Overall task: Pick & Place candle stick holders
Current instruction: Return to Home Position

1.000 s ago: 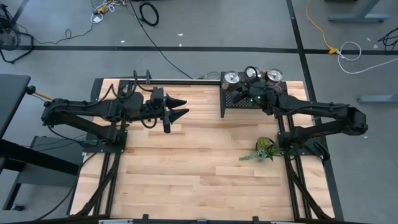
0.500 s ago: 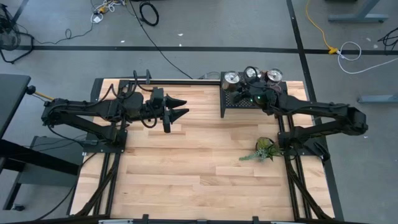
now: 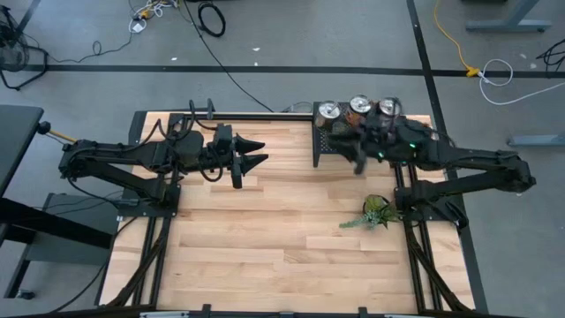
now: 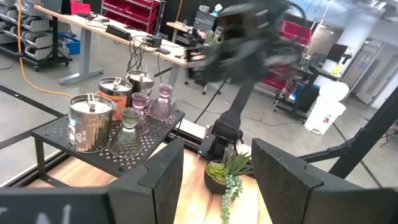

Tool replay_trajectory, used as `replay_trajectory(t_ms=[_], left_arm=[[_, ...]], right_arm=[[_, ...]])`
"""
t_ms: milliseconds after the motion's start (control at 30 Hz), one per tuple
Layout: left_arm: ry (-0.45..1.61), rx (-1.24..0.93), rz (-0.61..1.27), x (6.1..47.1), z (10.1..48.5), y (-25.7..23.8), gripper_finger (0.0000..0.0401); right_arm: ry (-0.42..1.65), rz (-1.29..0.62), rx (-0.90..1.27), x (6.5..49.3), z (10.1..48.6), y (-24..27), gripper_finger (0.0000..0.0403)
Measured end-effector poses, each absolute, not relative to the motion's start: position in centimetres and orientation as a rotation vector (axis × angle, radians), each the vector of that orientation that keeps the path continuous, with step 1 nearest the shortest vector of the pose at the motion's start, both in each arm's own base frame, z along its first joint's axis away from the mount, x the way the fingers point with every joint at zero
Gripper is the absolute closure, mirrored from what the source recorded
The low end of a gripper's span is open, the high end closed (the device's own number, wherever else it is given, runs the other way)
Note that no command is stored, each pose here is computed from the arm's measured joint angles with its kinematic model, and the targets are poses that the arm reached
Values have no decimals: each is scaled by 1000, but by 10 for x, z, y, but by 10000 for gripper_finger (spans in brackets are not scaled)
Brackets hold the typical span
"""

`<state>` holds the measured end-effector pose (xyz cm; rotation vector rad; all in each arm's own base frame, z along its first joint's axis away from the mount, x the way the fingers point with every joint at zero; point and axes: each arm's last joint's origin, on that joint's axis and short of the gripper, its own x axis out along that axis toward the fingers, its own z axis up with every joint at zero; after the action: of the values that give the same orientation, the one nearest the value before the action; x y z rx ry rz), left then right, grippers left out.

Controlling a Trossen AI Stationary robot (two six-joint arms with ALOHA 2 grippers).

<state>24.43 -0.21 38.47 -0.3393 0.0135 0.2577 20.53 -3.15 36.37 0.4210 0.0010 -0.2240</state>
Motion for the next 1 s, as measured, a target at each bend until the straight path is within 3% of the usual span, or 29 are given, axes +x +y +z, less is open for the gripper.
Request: replay_trajectory(t_ms=[133,300,533,733,1000], left_arm=[[74,-255,253,244,380,-2,208],[66,-214,233,242,383,-3,208],[59,-265,226,242,383,-3,208],[59,-314,228,243,382,-3,208],[62,-313,229,243,379,-3,208]], right_arm=[[-49,-15,382,207,373,6,275],[-7,-74,364,213,365,33,295],[-19,48,452,228,360,60,313],[-14,166,474,232,359,67,313],[-7,167,472,232,358,67,313]])
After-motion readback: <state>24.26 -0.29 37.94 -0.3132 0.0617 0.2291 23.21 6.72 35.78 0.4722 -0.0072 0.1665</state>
